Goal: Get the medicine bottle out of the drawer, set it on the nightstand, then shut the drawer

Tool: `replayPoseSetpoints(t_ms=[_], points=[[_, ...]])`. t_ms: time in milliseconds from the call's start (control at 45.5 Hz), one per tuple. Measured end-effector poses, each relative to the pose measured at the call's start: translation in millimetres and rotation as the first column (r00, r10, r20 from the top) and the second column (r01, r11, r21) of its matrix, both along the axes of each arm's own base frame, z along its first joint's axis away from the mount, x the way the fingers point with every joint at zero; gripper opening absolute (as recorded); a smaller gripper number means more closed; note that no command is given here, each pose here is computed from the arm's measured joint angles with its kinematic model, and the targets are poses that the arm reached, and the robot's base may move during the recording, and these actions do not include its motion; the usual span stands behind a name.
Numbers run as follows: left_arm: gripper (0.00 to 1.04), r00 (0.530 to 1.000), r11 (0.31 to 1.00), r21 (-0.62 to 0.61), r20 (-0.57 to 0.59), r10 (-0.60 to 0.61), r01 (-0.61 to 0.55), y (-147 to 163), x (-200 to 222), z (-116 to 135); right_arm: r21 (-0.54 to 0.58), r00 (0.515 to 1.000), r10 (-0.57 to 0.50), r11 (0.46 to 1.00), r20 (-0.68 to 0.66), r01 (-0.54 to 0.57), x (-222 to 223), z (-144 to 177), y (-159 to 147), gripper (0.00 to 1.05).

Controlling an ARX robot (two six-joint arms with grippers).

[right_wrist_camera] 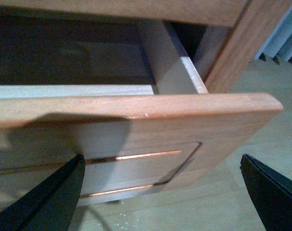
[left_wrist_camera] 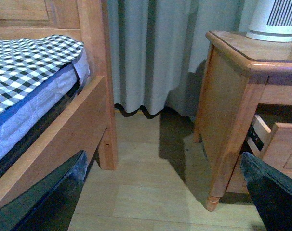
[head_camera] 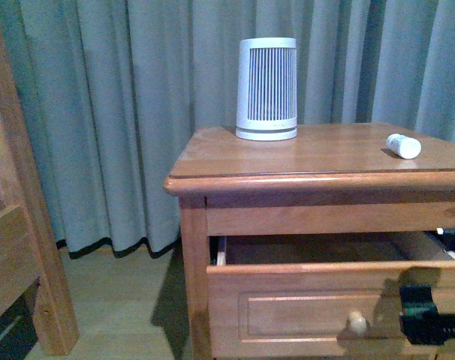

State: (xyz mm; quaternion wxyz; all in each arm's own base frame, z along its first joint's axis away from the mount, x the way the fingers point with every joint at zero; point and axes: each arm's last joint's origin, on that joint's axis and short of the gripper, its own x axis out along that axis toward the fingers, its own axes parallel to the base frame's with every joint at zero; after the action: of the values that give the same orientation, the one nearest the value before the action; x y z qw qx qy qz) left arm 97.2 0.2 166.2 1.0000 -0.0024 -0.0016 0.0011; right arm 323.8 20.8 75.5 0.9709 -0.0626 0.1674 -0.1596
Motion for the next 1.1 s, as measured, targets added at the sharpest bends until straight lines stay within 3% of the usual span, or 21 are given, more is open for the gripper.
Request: replayPoseSetpoints(t_ms=[176, 374, 660, 968, 1100], points=[[0.98, 1.000, 1.000, 0.000, 0.000, 0.000, 0.000, 0.0, 0.0, 0.0, -0.035, 1.000, 0.002, 0.999, 0.026, -0.001, 32.6, 13.7, -10.5, 0.98], [0.98, 1.000, 1.000, 0.000, 0.000, 0.000, 0.000, 0.0, 0.0, 0.0, -0.023, 0.998, -0.055, 0.998, -0.037, 0.054, 66.3, 18.7, -39.4, 0.98], [0.98, 1.000, 1.000, 0.000, 0.000, 0.000, 0.000, 0.0, 0.0, 0.0, 0.044, 0.993, -0.093, 0.994, -0.073, 0.096, 70.4, 21.7, -57.4, 0.98], [0.98, 1.000, 1.000, 0.000, 0.000, 0.000, 0.000, 0.0, 0.0, 0.0, 0.067, 0.983, -0.131, 0.988, -0.125, 0.141, 3.2, 62.7, -50.1, 0.98], [0.98, 1.000, 1.000, 0.000, 0.000, 0.000, 0.000, 0.0, 0.0, 0.0, 0.087, 0.989, -0.114, 0.989, -0.090, 0.122, -62.2, 95.6, -51.8, 0.98]])
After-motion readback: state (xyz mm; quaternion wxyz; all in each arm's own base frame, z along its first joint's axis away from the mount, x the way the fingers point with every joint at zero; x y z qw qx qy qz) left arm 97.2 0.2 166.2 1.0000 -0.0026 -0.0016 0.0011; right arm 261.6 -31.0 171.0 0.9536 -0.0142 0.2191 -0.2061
